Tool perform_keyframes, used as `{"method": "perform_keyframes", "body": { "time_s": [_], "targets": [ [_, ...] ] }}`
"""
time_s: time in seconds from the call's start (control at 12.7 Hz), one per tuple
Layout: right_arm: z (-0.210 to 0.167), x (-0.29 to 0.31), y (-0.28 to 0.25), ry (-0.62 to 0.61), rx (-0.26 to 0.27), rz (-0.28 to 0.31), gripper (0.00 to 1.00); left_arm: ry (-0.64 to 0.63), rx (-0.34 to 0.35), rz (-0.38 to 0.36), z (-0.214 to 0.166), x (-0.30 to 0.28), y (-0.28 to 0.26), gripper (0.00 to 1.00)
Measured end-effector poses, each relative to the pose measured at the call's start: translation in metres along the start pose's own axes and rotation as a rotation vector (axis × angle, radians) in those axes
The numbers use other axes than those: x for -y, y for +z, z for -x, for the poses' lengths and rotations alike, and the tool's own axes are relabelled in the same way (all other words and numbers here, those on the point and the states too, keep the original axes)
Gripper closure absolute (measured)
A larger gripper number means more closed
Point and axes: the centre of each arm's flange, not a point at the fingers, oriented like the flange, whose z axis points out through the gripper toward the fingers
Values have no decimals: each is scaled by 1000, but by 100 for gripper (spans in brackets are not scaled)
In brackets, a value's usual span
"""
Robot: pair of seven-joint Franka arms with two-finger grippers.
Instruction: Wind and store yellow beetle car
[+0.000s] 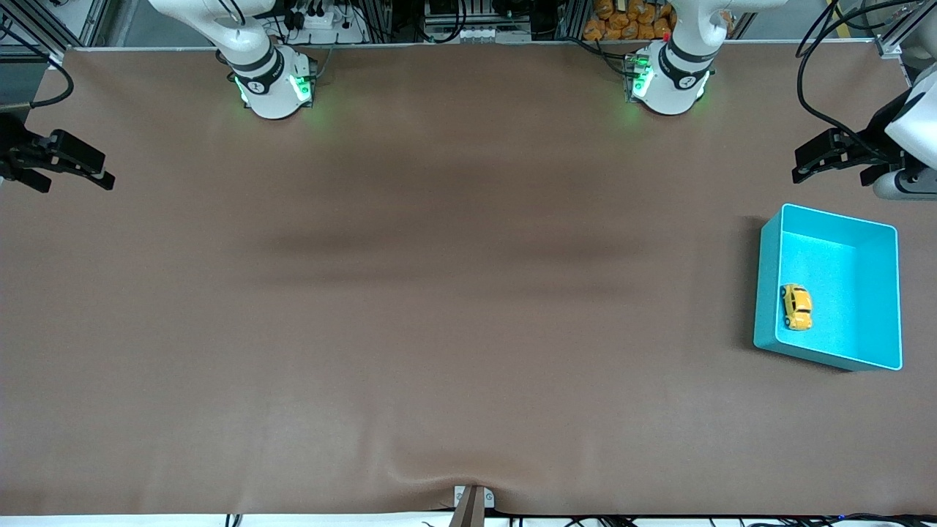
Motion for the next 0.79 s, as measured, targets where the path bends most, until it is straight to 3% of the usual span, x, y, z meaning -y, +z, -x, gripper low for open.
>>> {"method": "perform_keyframes", "body": {
  "time_s": [0.79],
  "targets": [
    [2,-2,1,-22,17,21,0,1,0,0,0,0,0,0]
  ]
}}
